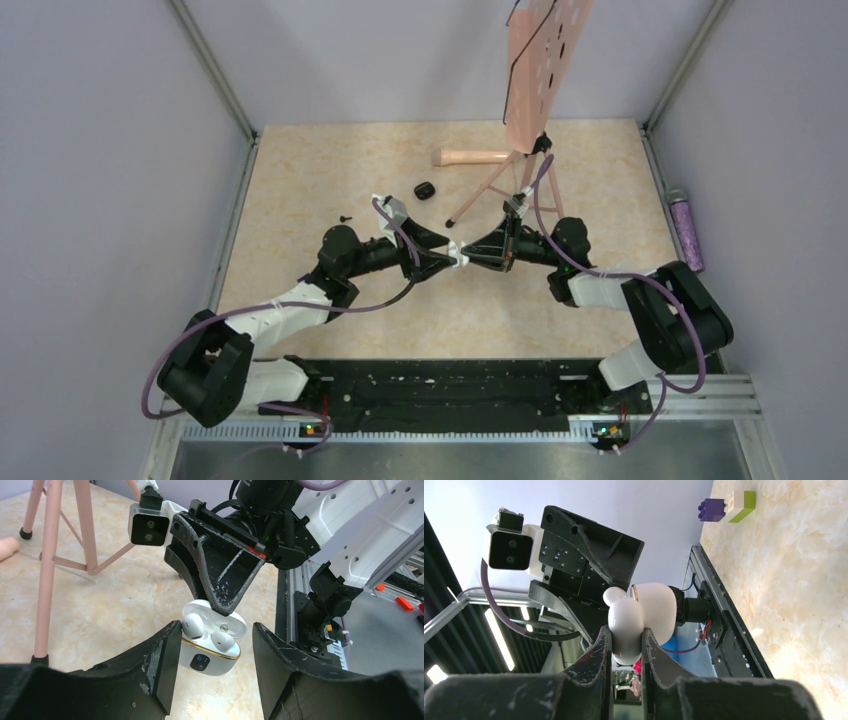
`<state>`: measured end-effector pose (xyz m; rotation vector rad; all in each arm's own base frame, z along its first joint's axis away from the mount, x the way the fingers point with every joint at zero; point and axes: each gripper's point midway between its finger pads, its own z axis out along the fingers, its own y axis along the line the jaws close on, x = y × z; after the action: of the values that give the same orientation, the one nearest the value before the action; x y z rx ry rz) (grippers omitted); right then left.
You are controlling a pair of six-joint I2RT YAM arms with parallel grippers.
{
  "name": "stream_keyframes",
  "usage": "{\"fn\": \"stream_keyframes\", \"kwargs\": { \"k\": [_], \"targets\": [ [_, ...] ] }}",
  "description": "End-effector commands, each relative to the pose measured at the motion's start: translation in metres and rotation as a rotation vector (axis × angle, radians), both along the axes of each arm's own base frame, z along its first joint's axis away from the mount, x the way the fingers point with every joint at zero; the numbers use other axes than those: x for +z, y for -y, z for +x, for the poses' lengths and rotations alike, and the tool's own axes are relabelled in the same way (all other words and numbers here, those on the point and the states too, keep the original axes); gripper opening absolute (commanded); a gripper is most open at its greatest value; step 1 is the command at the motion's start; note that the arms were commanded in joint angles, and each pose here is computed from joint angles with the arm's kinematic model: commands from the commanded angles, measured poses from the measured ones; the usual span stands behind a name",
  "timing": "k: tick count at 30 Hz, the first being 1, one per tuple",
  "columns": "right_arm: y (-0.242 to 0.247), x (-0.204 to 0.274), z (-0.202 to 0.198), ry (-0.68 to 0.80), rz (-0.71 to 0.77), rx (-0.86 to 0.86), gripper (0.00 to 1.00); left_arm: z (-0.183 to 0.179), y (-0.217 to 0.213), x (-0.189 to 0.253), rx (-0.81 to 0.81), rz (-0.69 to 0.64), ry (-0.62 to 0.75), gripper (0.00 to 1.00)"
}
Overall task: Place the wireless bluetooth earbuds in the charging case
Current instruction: Adjust the left earbud in the left side groove of the charging case.
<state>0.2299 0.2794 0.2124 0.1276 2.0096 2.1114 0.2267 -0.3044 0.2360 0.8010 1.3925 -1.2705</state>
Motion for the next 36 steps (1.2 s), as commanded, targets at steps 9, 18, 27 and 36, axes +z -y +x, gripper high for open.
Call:
{"fn": "stream_keyframes", "kwargs": {
  "k": [9, 18, 27, 36],
  "targets": [
    [0.001, 0.025, 0.013, 0.108, 0.039, -0.047, 0.0, -0.021, 0.001, 0.032, -0.093, -0.023, 0.017, 0.58],
    [0.001, 0.02, 0.012, 0.123, -0.021, -0.046, 0.0, -0.003, -0.009, 0.042, 0.044, 0.039, -0.013, 0.62],
    [0.002, 0.017, 0.009, 0.154, -0.08, -0.039, 0.0, 0.023, -0.01, 0.043, 0.16, 0.044, -0.098, 0.62],
    [0.002, 0.021, 0.008, 0.17, -0.088, -0.031, 0.0, 0.027, 0.0, 0.035, 0.124, 0.052, -0.156, 0.66]
  ]
}}
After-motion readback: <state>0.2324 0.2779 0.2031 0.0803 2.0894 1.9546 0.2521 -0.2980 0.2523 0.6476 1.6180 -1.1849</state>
